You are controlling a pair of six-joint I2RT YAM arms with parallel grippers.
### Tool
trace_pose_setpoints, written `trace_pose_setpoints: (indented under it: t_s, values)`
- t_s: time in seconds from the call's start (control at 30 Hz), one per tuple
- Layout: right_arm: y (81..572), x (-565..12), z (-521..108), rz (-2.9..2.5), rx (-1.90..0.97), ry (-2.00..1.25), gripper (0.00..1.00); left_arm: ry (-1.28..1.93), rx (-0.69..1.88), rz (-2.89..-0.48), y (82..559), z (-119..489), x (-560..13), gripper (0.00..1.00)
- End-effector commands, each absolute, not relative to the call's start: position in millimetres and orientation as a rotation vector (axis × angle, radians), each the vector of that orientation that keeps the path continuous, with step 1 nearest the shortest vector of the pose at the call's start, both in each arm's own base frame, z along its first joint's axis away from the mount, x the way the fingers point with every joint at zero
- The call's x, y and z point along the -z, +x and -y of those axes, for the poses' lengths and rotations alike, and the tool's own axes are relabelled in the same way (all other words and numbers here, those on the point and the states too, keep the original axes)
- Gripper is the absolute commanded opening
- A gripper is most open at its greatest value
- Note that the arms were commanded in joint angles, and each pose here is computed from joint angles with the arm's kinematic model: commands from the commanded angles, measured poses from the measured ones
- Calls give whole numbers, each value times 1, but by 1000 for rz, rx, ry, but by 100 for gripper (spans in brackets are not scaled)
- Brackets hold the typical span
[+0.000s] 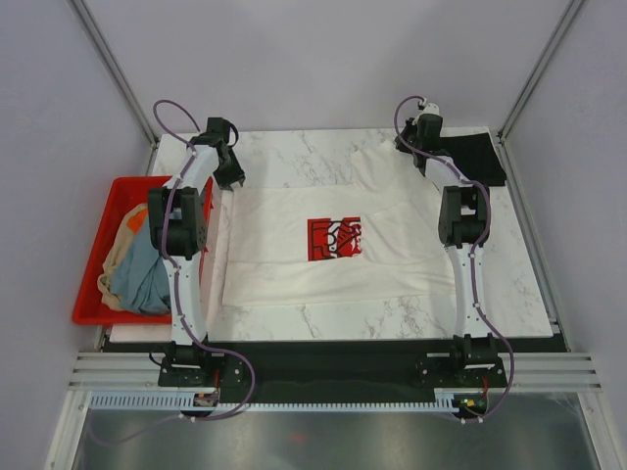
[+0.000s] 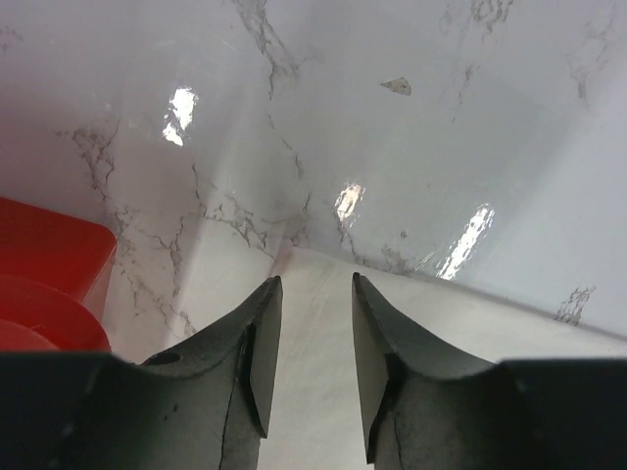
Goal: Fold and stack the t-shirts
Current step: Fold the tshirt
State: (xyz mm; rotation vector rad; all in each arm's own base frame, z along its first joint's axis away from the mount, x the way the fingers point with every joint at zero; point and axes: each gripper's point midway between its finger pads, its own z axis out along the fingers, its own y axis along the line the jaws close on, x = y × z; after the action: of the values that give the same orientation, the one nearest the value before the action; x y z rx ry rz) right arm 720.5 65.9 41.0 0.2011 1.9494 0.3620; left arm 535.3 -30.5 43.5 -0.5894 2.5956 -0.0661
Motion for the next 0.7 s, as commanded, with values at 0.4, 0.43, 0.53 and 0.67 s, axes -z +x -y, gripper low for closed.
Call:
trace_pose_setpoints:
  t_s: [0.4, 0.43, 0.53, 0.67]
  values:
    - [728, -110, -79, -1815, -382, 104, 0, -611, 37, -2628, 539, 26, -14, 42]
    - [728, -108, -78, -1816, -377, 104, 0, -608, 44, -2630, 539, 27, -14, 40]
    - [730, -107, -76, -1815, -360, 99, 0, -602, 59, -2627, 542, 29, -15, 25]
    - [732, -104, -77, -1816, -373, 92, 0, -592, 76, -2628, 542, 31, -17, 2]
